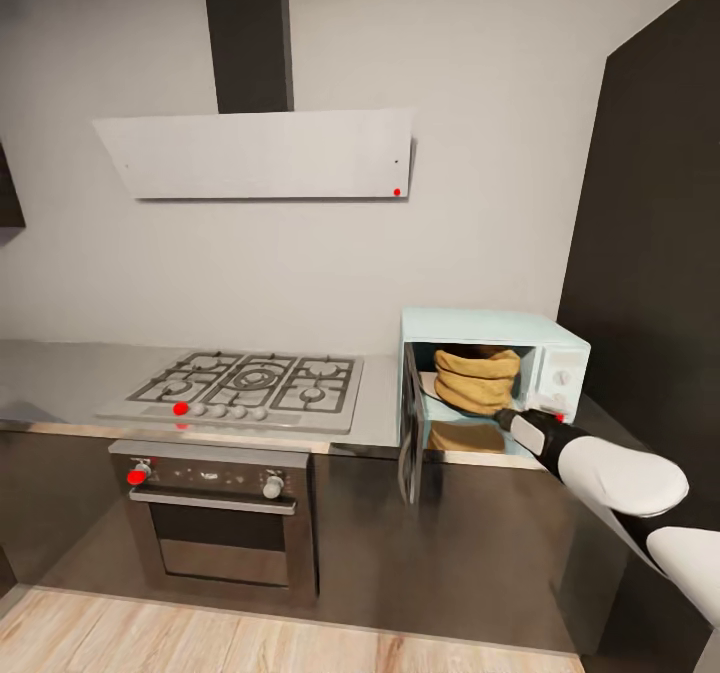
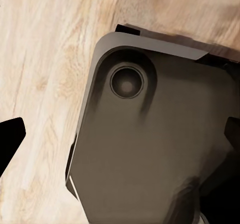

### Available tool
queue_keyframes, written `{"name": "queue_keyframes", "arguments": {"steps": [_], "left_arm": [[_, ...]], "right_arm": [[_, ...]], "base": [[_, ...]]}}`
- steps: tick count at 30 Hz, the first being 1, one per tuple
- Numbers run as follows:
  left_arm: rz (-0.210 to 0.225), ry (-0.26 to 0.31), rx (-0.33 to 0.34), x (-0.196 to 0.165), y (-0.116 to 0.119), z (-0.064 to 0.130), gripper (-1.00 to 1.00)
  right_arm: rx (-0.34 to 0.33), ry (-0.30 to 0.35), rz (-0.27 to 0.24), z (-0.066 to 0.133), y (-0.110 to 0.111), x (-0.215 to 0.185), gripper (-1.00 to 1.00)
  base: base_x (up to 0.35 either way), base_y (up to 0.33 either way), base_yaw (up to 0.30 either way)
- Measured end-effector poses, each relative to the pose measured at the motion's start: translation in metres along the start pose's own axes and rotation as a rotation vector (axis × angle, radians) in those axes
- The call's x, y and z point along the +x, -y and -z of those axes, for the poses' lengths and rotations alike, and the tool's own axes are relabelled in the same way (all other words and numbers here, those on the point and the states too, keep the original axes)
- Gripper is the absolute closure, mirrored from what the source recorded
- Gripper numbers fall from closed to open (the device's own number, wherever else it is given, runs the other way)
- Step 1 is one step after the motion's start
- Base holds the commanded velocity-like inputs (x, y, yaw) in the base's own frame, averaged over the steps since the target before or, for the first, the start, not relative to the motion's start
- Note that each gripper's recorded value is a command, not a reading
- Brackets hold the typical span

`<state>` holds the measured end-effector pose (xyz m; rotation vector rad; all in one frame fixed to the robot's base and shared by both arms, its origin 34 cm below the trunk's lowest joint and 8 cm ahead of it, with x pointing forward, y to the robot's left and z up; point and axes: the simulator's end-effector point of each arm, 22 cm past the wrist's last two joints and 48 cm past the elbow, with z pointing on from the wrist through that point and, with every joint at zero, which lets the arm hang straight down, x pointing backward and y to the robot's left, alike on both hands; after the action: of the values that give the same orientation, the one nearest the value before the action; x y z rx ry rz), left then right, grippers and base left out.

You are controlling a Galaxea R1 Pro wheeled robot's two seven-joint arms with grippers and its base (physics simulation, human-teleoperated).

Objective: In the kitchen, take the popcorn bag from the countertop, put it into the microwave, and heat it until the popcorn is cooked so the cooked popcorn ends up inside the bag.

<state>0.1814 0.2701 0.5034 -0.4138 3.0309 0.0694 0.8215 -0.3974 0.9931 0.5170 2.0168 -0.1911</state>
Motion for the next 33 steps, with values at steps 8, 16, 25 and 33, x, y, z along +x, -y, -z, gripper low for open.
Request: {"name": "queue_keyframes", "arguments": {"steps": [8, 16, 25, 33], "left_arm": [[0.0, -0.001, 0.004, 0.001, 0.003, 0.0, -1.0], [-0.002, -0.002, 0.005, 0.001, 0.003, 0.0, -1.0], [-0.002, -0.002, 0.005, 0.001, 0.003, 0.0, -1.0], [-0.002, -0.002, 0.005, 0.001, 0.003, 0.0, -1.0]], "right_arm": [[0.021, 0.079, 0.017, -0.005, 0.033, -0.028, -1.0], [0.022, 0.131, 0.05, -0.009, 0.057, -0.042, -1.0], [-0.694, 0.503, 0.285, 0.055, -0.017, -0.081, -1.0], [-0.827, 0.489, 0.325, 0.073, -0.037, -0.066, -1.0]], "base": [[0.0, 0.0, 0.0], [0.0, 0.0, 0.0], [0.0, 0.0, 0.0], [0.0, 0.0, 0.0]]}}
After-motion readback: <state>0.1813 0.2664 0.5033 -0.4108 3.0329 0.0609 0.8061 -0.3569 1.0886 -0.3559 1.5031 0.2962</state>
